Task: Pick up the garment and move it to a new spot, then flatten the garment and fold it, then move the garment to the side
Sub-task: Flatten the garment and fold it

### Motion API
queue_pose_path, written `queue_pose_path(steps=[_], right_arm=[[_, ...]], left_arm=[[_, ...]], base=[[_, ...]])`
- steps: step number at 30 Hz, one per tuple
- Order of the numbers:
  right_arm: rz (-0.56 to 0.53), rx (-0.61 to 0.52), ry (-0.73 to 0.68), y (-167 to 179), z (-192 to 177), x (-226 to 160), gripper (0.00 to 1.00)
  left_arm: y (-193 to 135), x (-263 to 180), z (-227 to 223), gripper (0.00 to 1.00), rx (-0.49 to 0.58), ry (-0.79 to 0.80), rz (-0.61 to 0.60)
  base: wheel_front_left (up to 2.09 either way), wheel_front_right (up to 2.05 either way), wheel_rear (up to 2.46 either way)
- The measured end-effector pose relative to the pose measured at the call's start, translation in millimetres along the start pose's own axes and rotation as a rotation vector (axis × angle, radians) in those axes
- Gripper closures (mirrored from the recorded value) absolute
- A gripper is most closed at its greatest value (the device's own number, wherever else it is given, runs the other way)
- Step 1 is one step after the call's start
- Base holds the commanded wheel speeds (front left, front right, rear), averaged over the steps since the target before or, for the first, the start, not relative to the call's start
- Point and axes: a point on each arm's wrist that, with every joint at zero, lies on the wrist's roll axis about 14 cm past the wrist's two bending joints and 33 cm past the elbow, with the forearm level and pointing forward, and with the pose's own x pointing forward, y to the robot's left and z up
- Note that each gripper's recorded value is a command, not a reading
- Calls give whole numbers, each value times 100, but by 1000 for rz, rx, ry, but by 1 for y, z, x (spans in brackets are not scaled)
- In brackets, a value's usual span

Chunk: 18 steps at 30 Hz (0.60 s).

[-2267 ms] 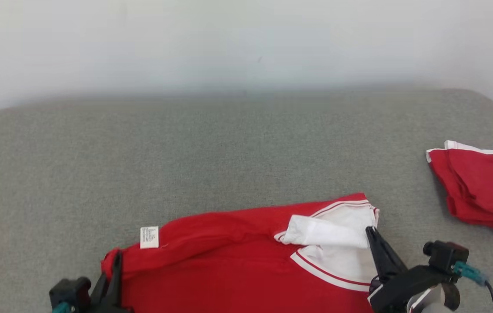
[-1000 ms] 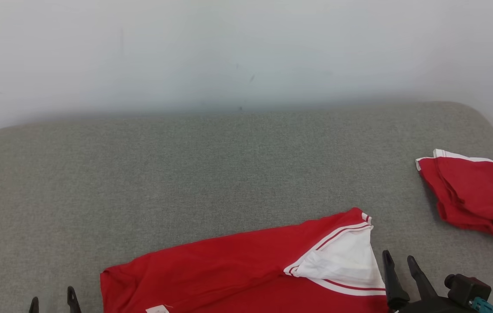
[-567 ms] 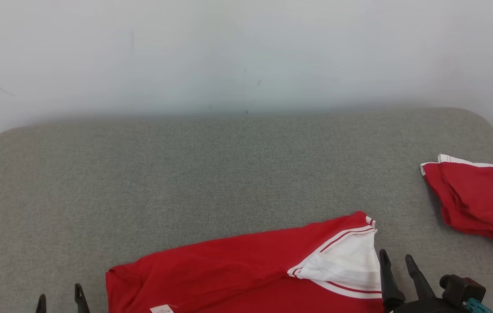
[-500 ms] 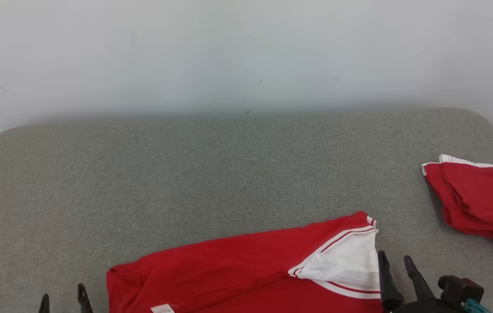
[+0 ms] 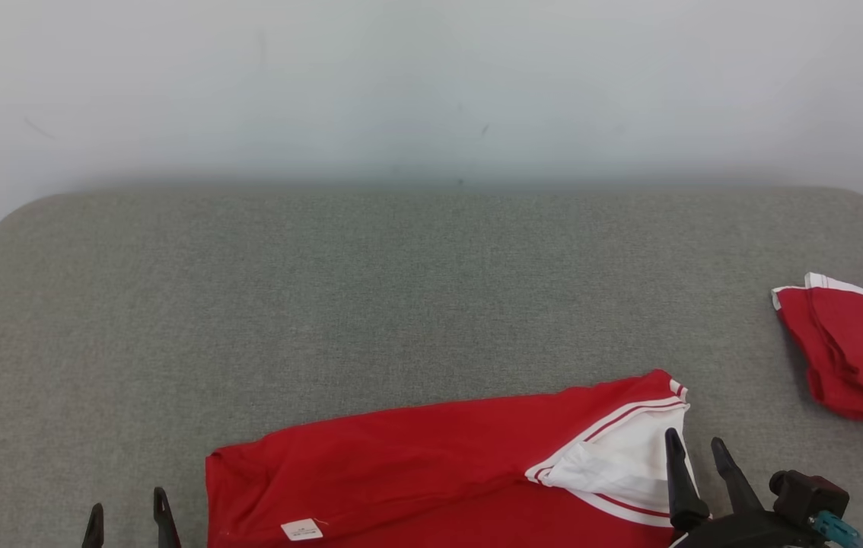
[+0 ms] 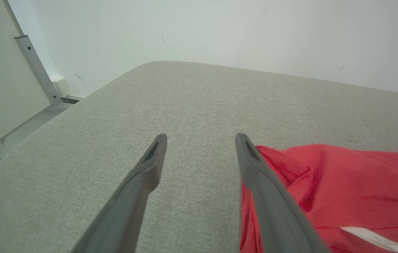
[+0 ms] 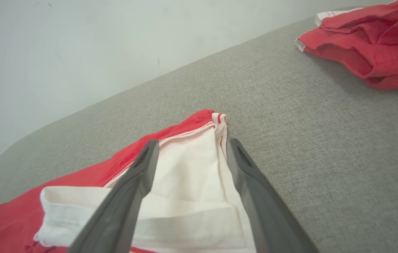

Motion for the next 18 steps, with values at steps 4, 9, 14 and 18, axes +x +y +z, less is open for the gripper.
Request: queue_pose_path(steps=[4,9,14,18], right_arm=[[-5,-15,14,-3,-2,5,0],[-41,-70,102,-21,-18,15,0],[-47,-63,221,-20,-42,22,0],[-39,-40,291,-13,-59,24,0]], left_arm=[[0,-1,0,0,2,-1,0],[2,-3,-7,0,-4,22,9],[6,-2,-8,0,-6,25,22],[11,-4,-9,0,-2,30,36]], base=[[0,0,0],[0,0,0],[0,0,0],[0,0,0]])
